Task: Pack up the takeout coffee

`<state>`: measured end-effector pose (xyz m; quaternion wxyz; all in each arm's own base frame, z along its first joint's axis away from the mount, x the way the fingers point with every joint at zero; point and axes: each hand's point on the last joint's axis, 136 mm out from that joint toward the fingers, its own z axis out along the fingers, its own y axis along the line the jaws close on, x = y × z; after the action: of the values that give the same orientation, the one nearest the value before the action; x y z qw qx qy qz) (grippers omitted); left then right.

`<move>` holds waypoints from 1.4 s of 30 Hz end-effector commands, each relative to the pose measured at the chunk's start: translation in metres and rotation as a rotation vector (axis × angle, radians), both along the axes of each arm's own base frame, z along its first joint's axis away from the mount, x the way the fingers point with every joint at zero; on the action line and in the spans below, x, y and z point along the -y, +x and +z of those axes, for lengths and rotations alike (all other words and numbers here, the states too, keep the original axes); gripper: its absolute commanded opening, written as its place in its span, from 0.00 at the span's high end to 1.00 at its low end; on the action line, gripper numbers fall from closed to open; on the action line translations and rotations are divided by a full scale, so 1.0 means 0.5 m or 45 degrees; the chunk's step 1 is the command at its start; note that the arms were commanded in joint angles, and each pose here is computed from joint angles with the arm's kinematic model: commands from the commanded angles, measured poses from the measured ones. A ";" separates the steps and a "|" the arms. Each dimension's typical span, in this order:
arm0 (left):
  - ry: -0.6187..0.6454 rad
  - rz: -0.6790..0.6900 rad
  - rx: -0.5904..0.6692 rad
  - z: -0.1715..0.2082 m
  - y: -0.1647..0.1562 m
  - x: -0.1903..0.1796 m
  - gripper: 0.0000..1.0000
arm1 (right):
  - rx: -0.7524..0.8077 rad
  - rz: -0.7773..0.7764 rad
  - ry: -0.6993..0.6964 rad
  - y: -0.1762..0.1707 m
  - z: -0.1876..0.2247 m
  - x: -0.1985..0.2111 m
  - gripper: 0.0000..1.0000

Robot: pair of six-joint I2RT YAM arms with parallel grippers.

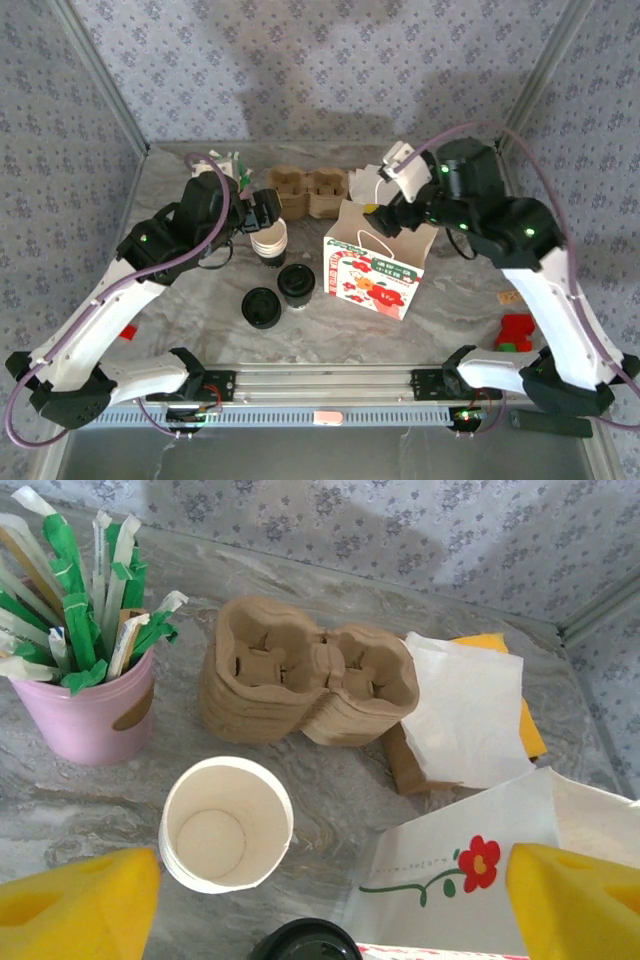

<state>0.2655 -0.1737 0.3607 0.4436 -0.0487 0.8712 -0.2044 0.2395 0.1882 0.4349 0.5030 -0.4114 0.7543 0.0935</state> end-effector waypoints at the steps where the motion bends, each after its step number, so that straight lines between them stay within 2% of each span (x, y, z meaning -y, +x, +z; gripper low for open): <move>1: -0.040 -0.118 0.039 0.058 -0.026 -0.006 0.04 | -0.319 0.050 -0.079 -0.080 -0.076 0.020 0.02; 4: -0.046 -0.173 0.022 0.067 -0.033 -0.003 0.00 | -0.451 0.039 -0.194 -0.103 -0.136 0.035 0.00; 8: -0.058 -0.196 0.008 0.063 -0.035 0.002 0.00 | -0.477 0.036 -0.254 -0.089 -0.187 0.021 0.01; 10: -0.068 -0.204 -0.006 0.058 -0.037 0.005 0.00 | -0.473 0.065 -0.254 -0.080 -0.201 -0.002 0.03; 12: -0.079 -0.206 -0.018 0.050 -0.039 0.007 0.01 | -0.446 0.064 -0.258 -0.063 -0.207 -0.018 0.10; 14: -0.095 -0.205 -0.027 0.044 -0.041 0.008 0.00 | -0.419 0.052 -0.261 -0.045 -0.209 -0.030 0.24; 17: -0.113 -0.195 -0.038 0.034 -0.042 0.008 0.00 | -0.368 0.026 -0.239 -0.021 -0.195 -0.042 0.64; 19: -0.116 -0.193 -0.044 0.030 -0.045 0.007 0.00 | -0.348 0.008 -0.201 -0.013 -0.174 -0.048 0.96; 20: -0.114 -0.194 -0.046 0.028 -0.045 0.007 0.00 | -0.346 -0.013 -0.182 -0.011 -0.165 -0.046 1.00; 25: -0.095 -0.199 -0.044 0.022 -0.043 0.006 0.00 | -0.336 -0.155 -0.075 0.011 -0.129 -0.034 1.00; 33: -0.103 -0.215 -0.052 0.017 -0.040 0.014 0.00 | -0.489 -0.259 -0.045 0.046 -0.187 -0.078 0.98; 35: -0.105 -0.207 -0.053 0.014 -0.041 0.010 0.00 | -0.520 -0.262 -0.057 0.049 -0.204 -0.087 0.89; 36: -0.108 -0.205 -0.051 0.015 -0.043 0.009 0.00 | -0.531 -0.252 -0.061 0.049 -0.209 -0.095 0.81; 37: -0.111 -0.204 -0.050 0.015 -0.044 0.008 0.00 | -0.536 -0.249 -0.061 0.049 -0.210 -0.099 0.66; 38: -0.113 -0.199 -0.049 0.015 -0.045 0.006 0.00 | -0.540 -0.238 -0.060 0.047 -0.209 -0.103 0.58; 40: -0.118 -0.193 -0.049 0.014 -0.047 0.003 0.00 | -0.534 -0.223 -0.048 0.043 -0.197 -0.106 0.46; 42: -0.120 -0.191 -0.049 0.014 -0.048 0.002 0.00 | -0.527 -0.198 -0.026 0.033 -0.176 -0.106 0.39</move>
<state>0.2447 -0.1781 0.3549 0.3921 -0.0022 0.8823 -0.2606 0.2628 0.2404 0.3223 0.3183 -0.3339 0.8808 0.1069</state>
